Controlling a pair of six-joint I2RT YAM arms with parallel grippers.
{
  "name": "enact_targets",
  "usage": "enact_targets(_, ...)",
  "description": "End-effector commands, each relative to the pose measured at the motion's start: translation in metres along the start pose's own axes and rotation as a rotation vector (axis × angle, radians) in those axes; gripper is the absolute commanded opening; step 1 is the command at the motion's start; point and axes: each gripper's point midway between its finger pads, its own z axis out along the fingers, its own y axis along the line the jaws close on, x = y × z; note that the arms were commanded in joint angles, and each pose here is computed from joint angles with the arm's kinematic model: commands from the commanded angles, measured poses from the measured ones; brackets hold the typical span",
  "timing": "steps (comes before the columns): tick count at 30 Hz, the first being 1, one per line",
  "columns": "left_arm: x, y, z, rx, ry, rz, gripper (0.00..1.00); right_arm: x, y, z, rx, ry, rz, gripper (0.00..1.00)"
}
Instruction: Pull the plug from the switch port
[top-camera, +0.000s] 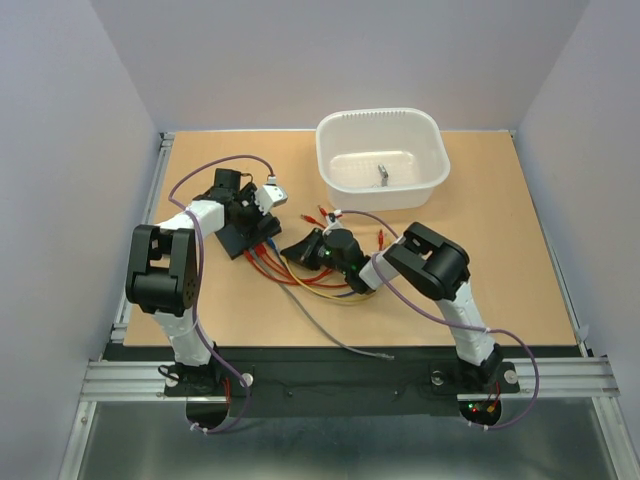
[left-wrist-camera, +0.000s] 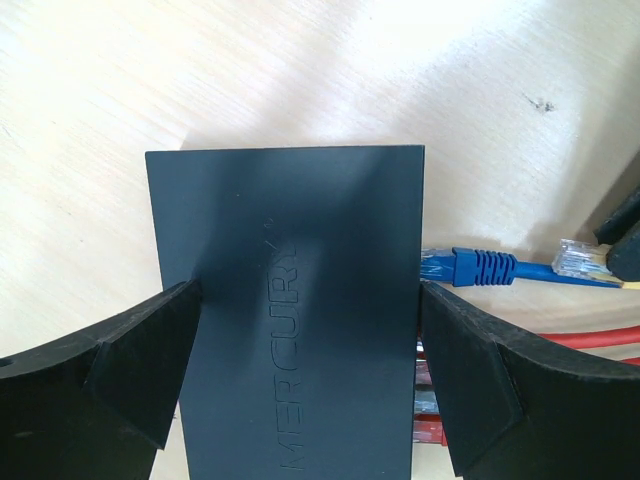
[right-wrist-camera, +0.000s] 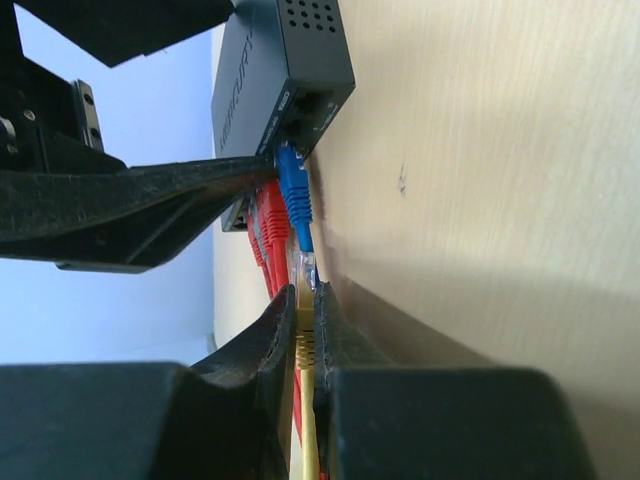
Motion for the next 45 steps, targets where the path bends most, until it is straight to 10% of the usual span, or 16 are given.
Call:
enact_targets(1,0.013,-0.018,0.0,0.077,0.036,-0.051,0.99,0.039,-0.091,-0.028,0.287,0.141,-0.105,0.01)
enact_targets(21,-0.042,-0.038,-0.077,0.123,-0.114,0.046,0.99,-0.088,0.12,-0.093,0.067,-0.29,-0.518,0.0)
enact_targets(35,-0.064,-0.022,-0.099,0.072,-0.158,0.004,0.99,-0.191,0.394,-0.231,-0.353,-0.76,-0.745,0.01)
enact_targets(45,-0.071,-0.013,-0.097,0.063,-0.167,-0.018,0.99,-0.343,0.459,-0.242,-0.331,-1.11,-0.932,0.01)
